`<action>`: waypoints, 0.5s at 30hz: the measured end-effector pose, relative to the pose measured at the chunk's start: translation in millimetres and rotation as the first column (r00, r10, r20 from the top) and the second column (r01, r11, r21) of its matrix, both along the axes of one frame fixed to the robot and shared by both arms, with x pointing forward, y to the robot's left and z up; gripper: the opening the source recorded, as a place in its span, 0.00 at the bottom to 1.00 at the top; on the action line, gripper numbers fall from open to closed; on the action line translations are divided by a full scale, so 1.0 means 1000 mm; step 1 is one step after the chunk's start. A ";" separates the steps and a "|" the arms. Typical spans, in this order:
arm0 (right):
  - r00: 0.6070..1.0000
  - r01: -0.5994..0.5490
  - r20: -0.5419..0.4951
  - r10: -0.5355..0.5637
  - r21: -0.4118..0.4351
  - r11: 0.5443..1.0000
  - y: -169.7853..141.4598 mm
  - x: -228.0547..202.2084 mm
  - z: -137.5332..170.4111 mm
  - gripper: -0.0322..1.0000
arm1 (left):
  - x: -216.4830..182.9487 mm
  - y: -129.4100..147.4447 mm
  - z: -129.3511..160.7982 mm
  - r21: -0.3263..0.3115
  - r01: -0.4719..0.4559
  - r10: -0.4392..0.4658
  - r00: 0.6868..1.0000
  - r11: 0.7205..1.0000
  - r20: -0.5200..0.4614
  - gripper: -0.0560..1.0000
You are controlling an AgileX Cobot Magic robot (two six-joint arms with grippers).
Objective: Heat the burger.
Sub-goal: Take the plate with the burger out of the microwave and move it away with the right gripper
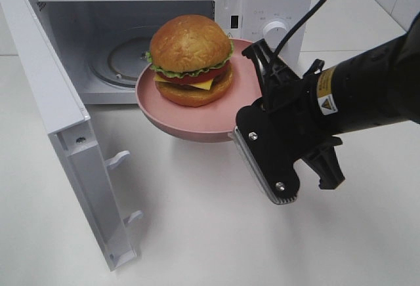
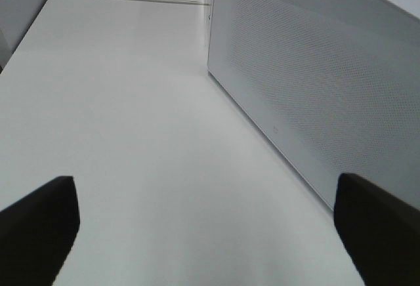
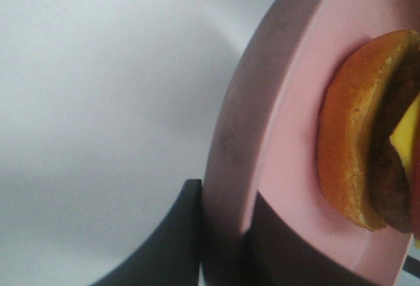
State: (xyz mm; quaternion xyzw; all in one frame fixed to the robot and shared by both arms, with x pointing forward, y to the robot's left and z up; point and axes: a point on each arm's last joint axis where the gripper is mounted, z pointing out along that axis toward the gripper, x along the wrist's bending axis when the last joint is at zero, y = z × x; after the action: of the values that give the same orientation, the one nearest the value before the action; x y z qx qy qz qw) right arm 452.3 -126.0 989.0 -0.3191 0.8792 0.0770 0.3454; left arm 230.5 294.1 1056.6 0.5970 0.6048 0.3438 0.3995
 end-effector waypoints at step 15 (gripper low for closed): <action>0.996 0.094 0.001 -0.094 0.004 0.996 -0.041 -0.040 0.026 0.15 | 0.000 0.000 0.000 0.000 0.000 0.000 1.000 1.000 0.000 0.98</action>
State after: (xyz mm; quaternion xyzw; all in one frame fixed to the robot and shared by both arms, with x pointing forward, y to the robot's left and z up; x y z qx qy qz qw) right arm 412.6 -167.2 1014.9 -0.2767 0.8929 0.0624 0.3496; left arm 230.5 294.1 1056.6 0.5970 0.6048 0.3438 0.3995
